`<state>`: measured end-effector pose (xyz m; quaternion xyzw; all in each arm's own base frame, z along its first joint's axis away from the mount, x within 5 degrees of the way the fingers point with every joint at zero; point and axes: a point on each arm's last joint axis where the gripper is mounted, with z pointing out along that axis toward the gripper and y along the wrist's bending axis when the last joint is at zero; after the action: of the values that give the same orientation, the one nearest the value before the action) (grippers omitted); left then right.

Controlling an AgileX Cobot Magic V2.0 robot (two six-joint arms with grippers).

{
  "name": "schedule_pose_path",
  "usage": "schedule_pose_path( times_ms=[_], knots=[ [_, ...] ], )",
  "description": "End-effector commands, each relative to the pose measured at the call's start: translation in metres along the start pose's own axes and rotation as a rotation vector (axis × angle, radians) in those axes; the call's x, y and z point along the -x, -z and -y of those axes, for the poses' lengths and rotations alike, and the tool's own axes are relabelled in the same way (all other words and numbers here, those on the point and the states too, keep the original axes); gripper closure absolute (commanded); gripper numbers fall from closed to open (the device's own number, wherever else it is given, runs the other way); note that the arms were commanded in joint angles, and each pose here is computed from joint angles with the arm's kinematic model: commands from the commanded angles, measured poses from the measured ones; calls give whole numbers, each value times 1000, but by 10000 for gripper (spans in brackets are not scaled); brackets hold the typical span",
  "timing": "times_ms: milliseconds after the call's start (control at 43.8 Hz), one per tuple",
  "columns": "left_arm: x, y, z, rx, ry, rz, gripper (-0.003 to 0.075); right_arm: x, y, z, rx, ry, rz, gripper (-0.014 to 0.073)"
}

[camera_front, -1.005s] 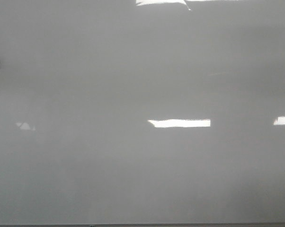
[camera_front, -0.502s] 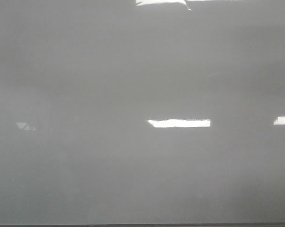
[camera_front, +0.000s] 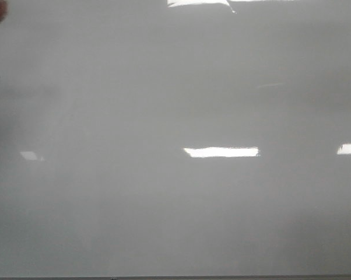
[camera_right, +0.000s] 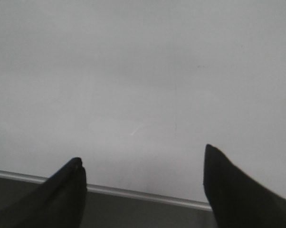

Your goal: Write number 7 on whiteboard

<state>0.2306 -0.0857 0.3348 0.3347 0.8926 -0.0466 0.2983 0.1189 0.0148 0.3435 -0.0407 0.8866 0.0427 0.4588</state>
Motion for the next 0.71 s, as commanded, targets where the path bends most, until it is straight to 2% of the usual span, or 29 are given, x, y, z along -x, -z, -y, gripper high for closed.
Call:
schedule_pose_path(
  times_ms=[0,160,228,320,571,685],
  knots=[
    [17,4,25,-75,-142,63,741,15,-6,0,-5,15,2,55],
    [23,-14,67,-204,-388,6,741,18,-24,-3,20,45,-106,55],
    [25,-18,82,-242,-471,1,741,20,-31,-11,81,90,-131,55],
    [27,-24,103,-290,-575,-4,741,21,-39,-26,184,205,-173,55],
    [27,-28,130,-344,-655,-2,741,20,-47,-75,468,602,-198,55],
    [27,-27,137,-353,-676,13,741,19,-47,-96,584,699,-162,55]
  ],
)
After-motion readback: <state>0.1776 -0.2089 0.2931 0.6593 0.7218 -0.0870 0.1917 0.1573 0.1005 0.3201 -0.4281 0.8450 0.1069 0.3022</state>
